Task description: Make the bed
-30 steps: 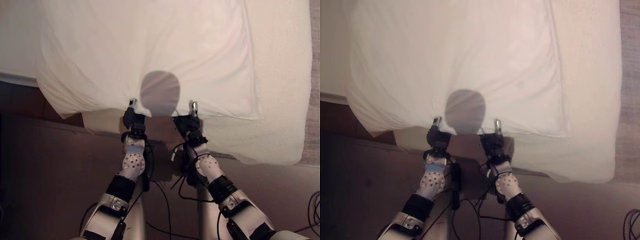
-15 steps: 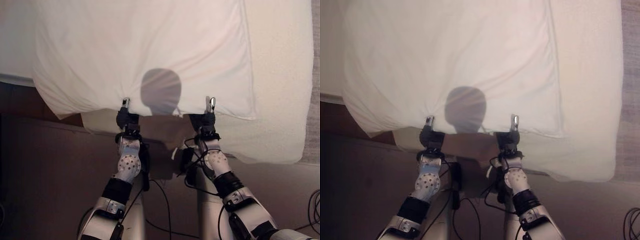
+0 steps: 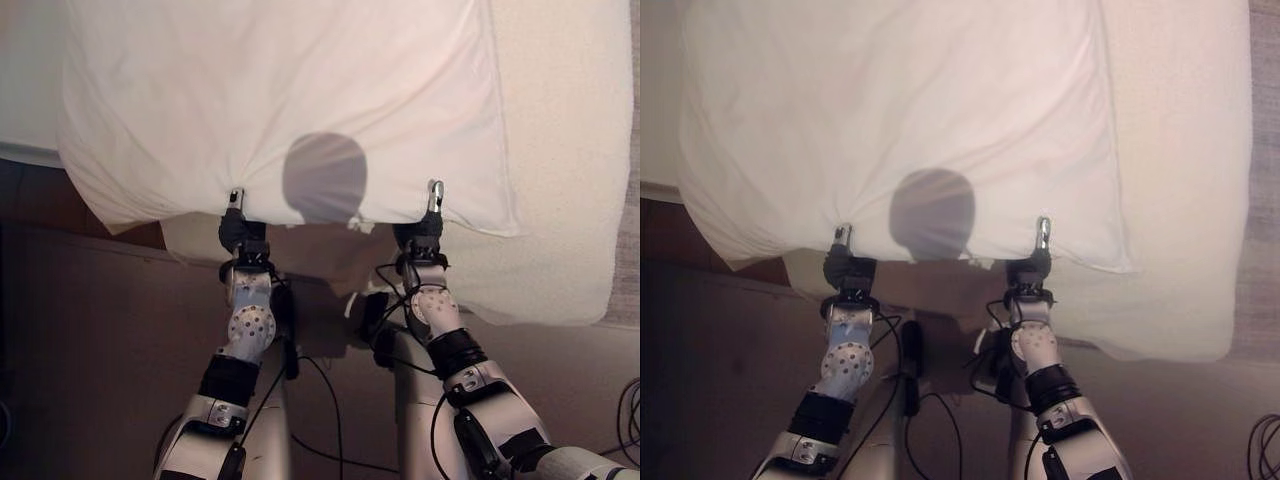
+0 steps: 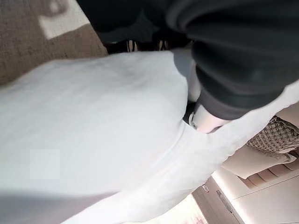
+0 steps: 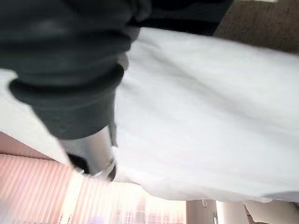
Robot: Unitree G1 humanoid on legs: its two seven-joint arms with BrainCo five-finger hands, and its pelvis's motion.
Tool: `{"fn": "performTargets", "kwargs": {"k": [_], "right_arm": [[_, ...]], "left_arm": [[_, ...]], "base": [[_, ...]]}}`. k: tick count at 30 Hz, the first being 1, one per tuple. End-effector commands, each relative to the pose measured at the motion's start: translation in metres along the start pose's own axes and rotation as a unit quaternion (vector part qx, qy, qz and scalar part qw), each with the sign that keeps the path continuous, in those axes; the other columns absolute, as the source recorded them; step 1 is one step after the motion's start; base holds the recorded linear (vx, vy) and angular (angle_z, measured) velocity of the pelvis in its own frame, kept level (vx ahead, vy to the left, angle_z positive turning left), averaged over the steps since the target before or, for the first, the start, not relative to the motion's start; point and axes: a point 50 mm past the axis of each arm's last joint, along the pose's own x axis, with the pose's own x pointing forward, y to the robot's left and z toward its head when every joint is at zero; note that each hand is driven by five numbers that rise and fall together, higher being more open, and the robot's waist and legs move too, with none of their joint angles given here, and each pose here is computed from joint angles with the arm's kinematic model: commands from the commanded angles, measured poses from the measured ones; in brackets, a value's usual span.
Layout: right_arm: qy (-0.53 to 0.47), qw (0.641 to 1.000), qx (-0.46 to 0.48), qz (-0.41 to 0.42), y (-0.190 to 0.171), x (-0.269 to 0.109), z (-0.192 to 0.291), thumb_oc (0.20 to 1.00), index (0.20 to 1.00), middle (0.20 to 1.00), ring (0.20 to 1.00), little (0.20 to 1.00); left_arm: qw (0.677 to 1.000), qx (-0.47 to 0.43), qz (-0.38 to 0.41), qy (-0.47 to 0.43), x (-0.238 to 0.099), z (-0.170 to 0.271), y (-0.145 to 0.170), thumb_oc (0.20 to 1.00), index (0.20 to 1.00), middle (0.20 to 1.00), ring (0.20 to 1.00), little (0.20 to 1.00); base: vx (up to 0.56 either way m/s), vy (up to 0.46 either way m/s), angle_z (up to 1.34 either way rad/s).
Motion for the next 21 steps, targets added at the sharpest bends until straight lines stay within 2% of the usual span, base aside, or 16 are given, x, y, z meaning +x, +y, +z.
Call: {"fn": "performTargets", "kwargs": {"k": [1,13,14,15,16,17,21], "right_arm": [[-0.096,0.994,0.024,0.038,0.013,0.001,0.04,0.2,0.2,0.2,0.2,0.2],[-0.109,0.987,0.051,0.11,0.031,-0.013,0.039,0.2,0.2,0.2,0.2,0.2],[-0.107,0.986,0.055,0.116,0.032,-0.015,0.037,0.2,0.2,0.2,0.2,0.2],[-0.109,0.982,0.063,0.142,0.04,-0.02,0.037,0.2,0.2,0.2,0.2,0.2],[-0.109,0.982,0.063,0.141,0.04,-0.02,0.037,0.2,0.2,0.2,0.2,0.2],[-0.109,0.978,0.072,0.16,0.047,-0.025,0.035,0.2,0.2,0.2,0.2,0.2],[-0.102,0.975,0.072,0.186,0.054,-0.034,0.033,0.2,0.2,0.2,0.2,0.2]], "left_arm": [[0.991,0.012,-0.008,-0.136,-0.005,0.056,0.007,0.2,0.2,0.2,0.2,0.2],[0.992,0.016,-0.006,-0.125,-0.009,0.052,0.013,0.2,0.2,0.2,0.2,0.2],[0.992,0.016,-0.004,-0.123,-0.01,0.052,0.015,0.313,0.313,0.313,0.313,0.313],[0.992,0.016,0.0,-0.121,-0.01,0.052,0.017,0.58,0.58,0.58,0.58,0.58],[0.992,0.016,0.0,-0.121,-0.01,0.052,0.017,0.812,0.812,0.812,0.812,0.812],[0.993,0.014,0.003,-0.12,-0.01,0.052,0.019,1.0,1.0,1.0,1.0,1.0],[0.993,0.009,0.009,-0.115,-0.011,0.05,0.023,1.0,1.0,1.0,1.0,1.0]], "base": [[0.0,0.0,0.0],[0.0,0.0,0.0],[0.0,0.0,0.0],[0.0,0.0,0.0],[0.0,0.0,0.0],[0.0,0.0,0.0],[0.0,0.0,0.0]]}}
